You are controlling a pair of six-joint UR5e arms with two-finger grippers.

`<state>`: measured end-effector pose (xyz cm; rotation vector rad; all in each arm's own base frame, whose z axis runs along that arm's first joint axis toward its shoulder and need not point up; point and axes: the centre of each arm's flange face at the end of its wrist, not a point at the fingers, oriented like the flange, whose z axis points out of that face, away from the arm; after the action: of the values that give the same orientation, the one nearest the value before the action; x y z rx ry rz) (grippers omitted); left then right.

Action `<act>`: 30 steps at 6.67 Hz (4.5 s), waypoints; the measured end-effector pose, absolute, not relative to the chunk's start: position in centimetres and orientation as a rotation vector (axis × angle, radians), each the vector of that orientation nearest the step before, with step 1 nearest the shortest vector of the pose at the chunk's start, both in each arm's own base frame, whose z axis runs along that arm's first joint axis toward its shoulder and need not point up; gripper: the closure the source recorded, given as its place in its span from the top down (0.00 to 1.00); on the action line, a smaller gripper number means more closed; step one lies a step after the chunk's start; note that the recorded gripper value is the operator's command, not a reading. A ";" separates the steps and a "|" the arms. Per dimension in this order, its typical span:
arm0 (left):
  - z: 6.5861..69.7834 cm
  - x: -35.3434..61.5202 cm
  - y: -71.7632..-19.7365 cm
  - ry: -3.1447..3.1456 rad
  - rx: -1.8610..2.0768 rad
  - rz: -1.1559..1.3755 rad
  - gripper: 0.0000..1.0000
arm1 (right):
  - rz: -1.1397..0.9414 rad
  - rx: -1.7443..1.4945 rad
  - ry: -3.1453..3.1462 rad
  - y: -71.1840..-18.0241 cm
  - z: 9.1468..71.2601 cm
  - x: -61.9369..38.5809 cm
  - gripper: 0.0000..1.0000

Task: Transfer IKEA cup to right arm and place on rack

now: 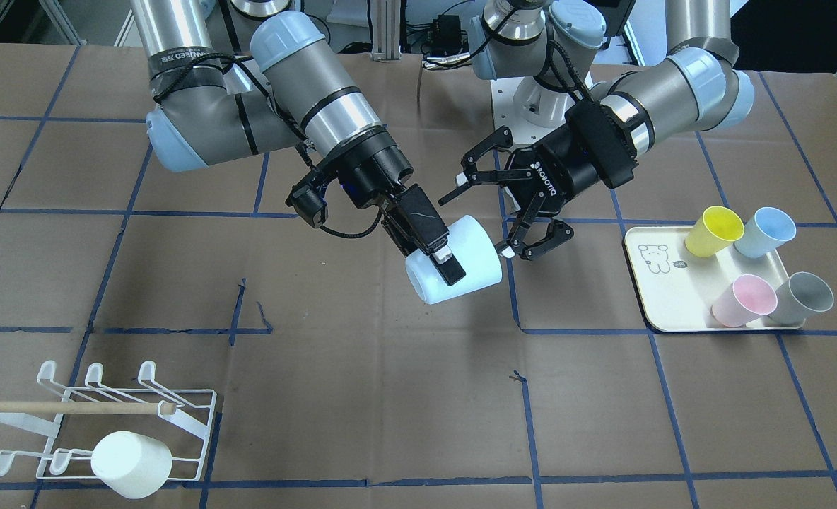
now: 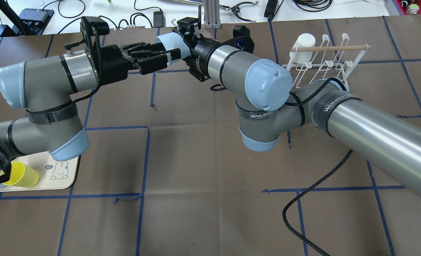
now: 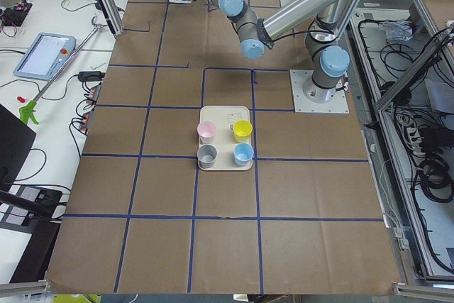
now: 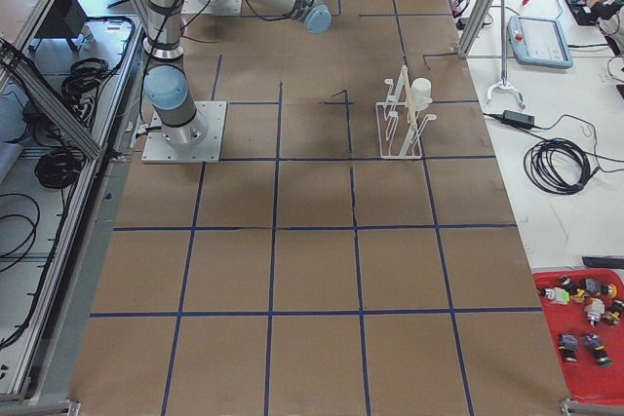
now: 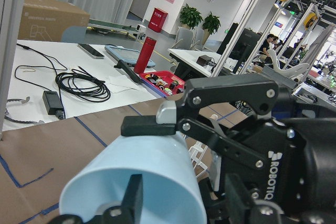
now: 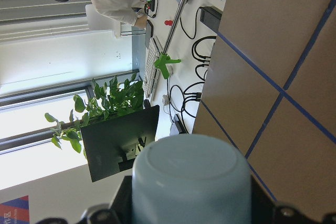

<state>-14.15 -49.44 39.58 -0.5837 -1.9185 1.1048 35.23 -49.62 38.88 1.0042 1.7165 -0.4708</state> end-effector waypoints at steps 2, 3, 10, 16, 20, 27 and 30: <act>40.1 -12.1 -49.6 -1.960 -0.531 1.148 0.99 | -0.475 0.998 1.714 -49.7 39.1 35.2 0.23; 40.2 -9.9 -50.1 -1.993 -0.486 1.182 0.99 | -0.479 0.997 1.712 -49.8 39.2 35.1 0.22; 43.7 -9.1 -56.7 -2.788 0.068 0.712 1.00 | -1.005 0.823 1.897 -57.1 39.8 19.9 0.22; 50.0 -9.6 -52.6 -3.101 0.146 -0.176 0.99 | -1.681 0.220 2.466 -60.9 38.9 -0.8 0.14; 47.8 -9.9 -53.0 -3.106 0.193 -0.160 0.99 | -1.807 0.031 2.642 -63.6 34.9 -6.3 0.14; 47.8 -11.2 -53.0 -3.114 0.148 -0.050 0.99 | -1.689 0.012 2.680 -66.0 27.0 -4.8 0.55; 48.0 -11.2 -53.0 -3.115 0.148 -0.036 0.99 | -1.647 0.022 2.689 -65.5 26.4 -4.4 1.00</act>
<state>-11.22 -52.98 48.04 0.1477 -3.1155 -0.0355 -4.39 -65.47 26.35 0.0223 2.6894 -1.6468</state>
